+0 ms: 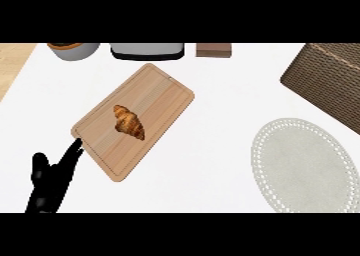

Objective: Pick the bell pepper from the placemat and place it in the basket

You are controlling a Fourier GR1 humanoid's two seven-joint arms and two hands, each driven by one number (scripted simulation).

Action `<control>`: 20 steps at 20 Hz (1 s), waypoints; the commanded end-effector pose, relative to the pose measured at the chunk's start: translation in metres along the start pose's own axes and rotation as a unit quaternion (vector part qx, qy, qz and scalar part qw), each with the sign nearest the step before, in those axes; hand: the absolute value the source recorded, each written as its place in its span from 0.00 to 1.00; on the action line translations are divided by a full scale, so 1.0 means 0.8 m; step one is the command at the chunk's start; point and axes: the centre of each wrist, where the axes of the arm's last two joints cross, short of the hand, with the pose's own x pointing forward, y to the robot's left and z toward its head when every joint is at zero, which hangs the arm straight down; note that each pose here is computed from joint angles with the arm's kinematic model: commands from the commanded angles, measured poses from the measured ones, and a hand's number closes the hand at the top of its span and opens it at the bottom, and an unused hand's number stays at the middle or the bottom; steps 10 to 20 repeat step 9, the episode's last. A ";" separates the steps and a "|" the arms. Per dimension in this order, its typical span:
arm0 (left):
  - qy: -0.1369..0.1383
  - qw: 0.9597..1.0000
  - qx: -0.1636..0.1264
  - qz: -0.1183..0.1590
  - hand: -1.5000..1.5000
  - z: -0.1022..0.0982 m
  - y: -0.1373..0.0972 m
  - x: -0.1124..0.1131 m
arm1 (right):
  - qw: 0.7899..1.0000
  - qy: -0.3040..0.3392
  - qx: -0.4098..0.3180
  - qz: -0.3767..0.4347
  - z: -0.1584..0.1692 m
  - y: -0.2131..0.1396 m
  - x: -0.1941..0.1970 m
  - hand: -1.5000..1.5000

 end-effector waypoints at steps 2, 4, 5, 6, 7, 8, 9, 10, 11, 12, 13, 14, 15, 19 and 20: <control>0.033 0.999 0.009 0.011 0.50 -0.010 0.003 -0.019 | 0.998 0.021 -0.023 -0.052 -0.009 -0.019 0.006 0.00; 0.040 0.999 0.008 0.011 0.50 0.002 -0.006 -0.037 | 0.997 0.026 -0.044 -0.056 -0.017 -0.033 0.005 0.00; 0.049 0.999 0.002 0.004 0.50 0.015 0.007 -0.037 | 0.996 0.040 -0.050 -0.062 -0.019 -0.032 -0.015 0.00; 0.045 0.999 0.014 0.007 0.50 0.007 0.002 -0.016 | 0.995 0.046 -0.055 -0.067 -0.025 -0.043 -0.016 0.00; 0.049 0.998 0.017 0.017 0.50 0.018 0.002 -0.034 | 0.997 0.049 -0.047 -0.038 -0.025 -0.048 -0.014 0.00; 0.044 0.999 0.018 0.014 0.50 0.003 0.004 -0.025 | 0.996 0.047 -0.052 -0.046 -0.024 -0.043 -0.055 0.00; 0.045 0.999 0.014 0.015 0.50 0.024 0.001 -0.039 | 0.996 0.057 -0.050 -0.056 -0.018 -0.050 -0.034 0.00; 0.045 0.999 0.014 0.015 0.50 0.024 0.001 -0.039 | 0.996 0.057 -0.050 -0.056 -0.018 -0.050 -0.034 0.00; 0.045 0.999 0.014 0.015 0.50 0.024 0.001 -0.039 | 0.996 0.057 -0.050 -0.056 -0.018 -0.050 -0.034 0.00; 0.045 0.999 0.014 0.015 0.50 0.024 0.001 -0.039 | 0.996 0.057 -0.050 -0.056 -0.018 -0.050 -0.034 0.00; 0.045 0.999 0.014 0.015 0.50 0.024 0.001 -0.039 | 0.996 0.057 -0.050 -0.056 -0.018 -0.050 -0.034 0.00; 0.045 0.999 0.014 0.015 0.50 0.024 0.001 -0.039 | 0.996 0.057 -0.050 -0.056 -0.018 -0.050 -0.034 0.00; 0.045 0.999 0.014 0.015 0.50 0.024 0.001 -0.039 | 0.996 0.057 -0.050 -0.056 -0.018 -0.050 -0.034 0.00; 0.045 0.999 0.014 0.015 0.50 0.024 0.001 -0.039 | 0.996 0.057 -0.050 -0.056 -0.018 -0.050 -0.034 0.00; 0.045 0.999 0.014 0.015 0.50 0.024 0.001 -0.039 | 0.996 0.057 -0.050 -0.056 -0.018 -0.050 -0.034 0.00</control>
